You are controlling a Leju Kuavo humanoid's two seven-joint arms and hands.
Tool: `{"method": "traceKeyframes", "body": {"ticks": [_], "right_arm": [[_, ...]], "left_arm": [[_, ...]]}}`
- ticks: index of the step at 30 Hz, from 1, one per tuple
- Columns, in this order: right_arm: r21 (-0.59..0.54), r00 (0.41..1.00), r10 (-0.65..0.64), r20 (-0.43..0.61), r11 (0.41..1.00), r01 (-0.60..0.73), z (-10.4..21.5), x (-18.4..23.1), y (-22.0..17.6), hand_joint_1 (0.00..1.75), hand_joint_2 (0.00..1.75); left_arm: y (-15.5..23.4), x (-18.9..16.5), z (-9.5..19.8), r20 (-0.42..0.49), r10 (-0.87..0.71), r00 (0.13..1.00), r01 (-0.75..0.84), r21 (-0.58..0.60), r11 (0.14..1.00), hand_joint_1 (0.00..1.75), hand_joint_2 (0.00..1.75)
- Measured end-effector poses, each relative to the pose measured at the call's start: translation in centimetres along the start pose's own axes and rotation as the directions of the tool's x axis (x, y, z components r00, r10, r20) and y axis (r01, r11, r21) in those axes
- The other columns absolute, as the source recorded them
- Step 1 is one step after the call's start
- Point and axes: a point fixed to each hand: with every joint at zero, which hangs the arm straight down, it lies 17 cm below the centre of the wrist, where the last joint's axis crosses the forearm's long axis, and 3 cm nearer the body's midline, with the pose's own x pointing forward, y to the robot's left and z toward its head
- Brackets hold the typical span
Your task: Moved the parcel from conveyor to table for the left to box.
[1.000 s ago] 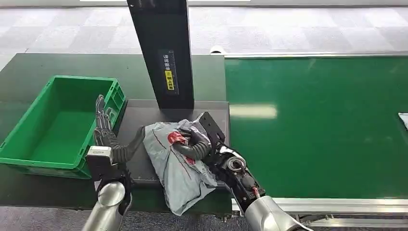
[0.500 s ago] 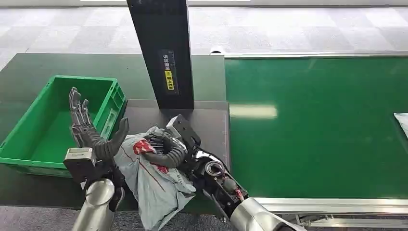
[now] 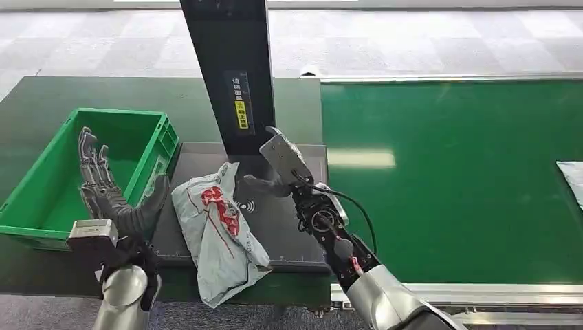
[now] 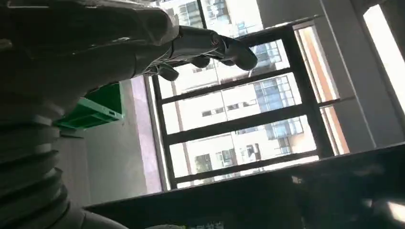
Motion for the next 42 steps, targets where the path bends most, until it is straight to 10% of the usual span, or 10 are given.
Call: {"method": "traceKeyframes", "body": {"ticks": [19,20,26,32,42], "right_arm": [[-0.472,0.999,0.023,0.027,0.881,-0.008,5.0,-1.6,-16.7,0.00,1.75],[-0.594,0.994,0.063,0.092,0.804,0.004,8.7,-0.5,-20.1,0.00,1.75],[-0.786,0.946,0.202,0.254,0.613,0.080,17.2,5.0,-25.1,0.00,1.75],[-0.855,0.929,0.252,0.271,0.506,0.112,23.3,5.7,-27.4,0.00,1.75],[-0.861,0.922,0.256,0.291,0.489,0.136,26.0,5.3,-27.1,0.00,1.75]], "left_arm": [[-5.7,-3.8,2.6,-0.132,0.013,0.991,-0.041,-0.210,0.977,0.00,1.75],[-11.5,-5.8,5.8,-0.171,-0.107,0.979,0.008,-0.496,0.868,0.00,1.75],[-17.2,-13.1,13.3,-0.157,-0.418,0.895,0.135,-0.798,0.587,0.00,1.75],[-17.1,-19.8,15.4,-0.126,-0.615,0.778,0.205,-0.875,0.438,0.00,1.75],[-14.0,-23.4,14.7,-0.108,-0.721,0.685,0.254,-0.892,0.375,0.00,1.75]]}}
